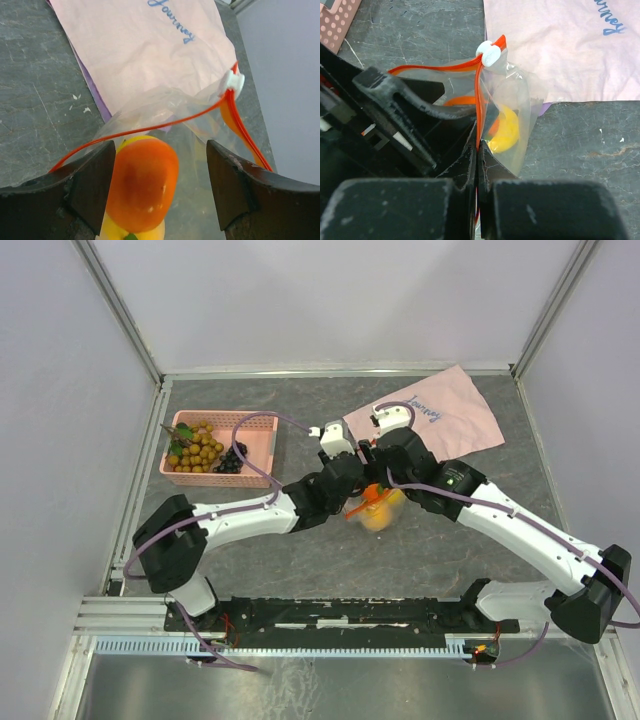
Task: Place the food in the zip-top bag and seal the zipper
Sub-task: Place the fake fruit in the zipper food storage bag.
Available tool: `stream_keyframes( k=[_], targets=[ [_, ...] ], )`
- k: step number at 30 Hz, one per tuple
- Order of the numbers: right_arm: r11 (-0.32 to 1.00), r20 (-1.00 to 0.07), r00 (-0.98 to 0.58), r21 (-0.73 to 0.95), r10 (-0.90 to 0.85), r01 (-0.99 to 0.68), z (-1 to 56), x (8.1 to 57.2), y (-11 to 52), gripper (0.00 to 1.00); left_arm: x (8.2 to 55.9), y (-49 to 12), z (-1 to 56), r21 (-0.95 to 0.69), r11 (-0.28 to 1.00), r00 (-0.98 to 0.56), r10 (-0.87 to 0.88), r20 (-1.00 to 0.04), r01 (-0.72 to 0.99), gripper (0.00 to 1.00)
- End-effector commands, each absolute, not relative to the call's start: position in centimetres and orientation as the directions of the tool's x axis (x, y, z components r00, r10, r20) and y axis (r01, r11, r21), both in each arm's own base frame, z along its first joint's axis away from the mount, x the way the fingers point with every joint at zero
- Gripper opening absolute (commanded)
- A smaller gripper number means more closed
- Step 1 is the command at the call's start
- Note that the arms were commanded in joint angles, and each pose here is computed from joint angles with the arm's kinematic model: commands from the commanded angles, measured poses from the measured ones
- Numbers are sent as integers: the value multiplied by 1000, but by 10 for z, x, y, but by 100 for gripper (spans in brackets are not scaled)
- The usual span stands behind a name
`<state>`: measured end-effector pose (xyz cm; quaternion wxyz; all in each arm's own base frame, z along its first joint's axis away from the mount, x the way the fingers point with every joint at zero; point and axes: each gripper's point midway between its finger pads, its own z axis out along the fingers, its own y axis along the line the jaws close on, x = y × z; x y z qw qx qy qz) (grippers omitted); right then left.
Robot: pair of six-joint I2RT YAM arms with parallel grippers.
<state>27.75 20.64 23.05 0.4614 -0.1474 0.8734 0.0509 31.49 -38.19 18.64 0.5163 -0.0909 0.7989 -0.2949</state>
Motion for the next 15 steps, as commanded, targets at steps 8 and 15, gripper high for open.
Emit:
stream_keyframes(
  k=[8,15],
  targets=[
    [949,-860,-488,15,-148,-315,249,280,218,3,270,-367,249,-624,732,-537,-422,-731,273,80],
    [948,-859,-490,17,-148,-318,247,282,222,3,227,-338,252,-618,732,-643,-333,-690,285,79]
  ],
)
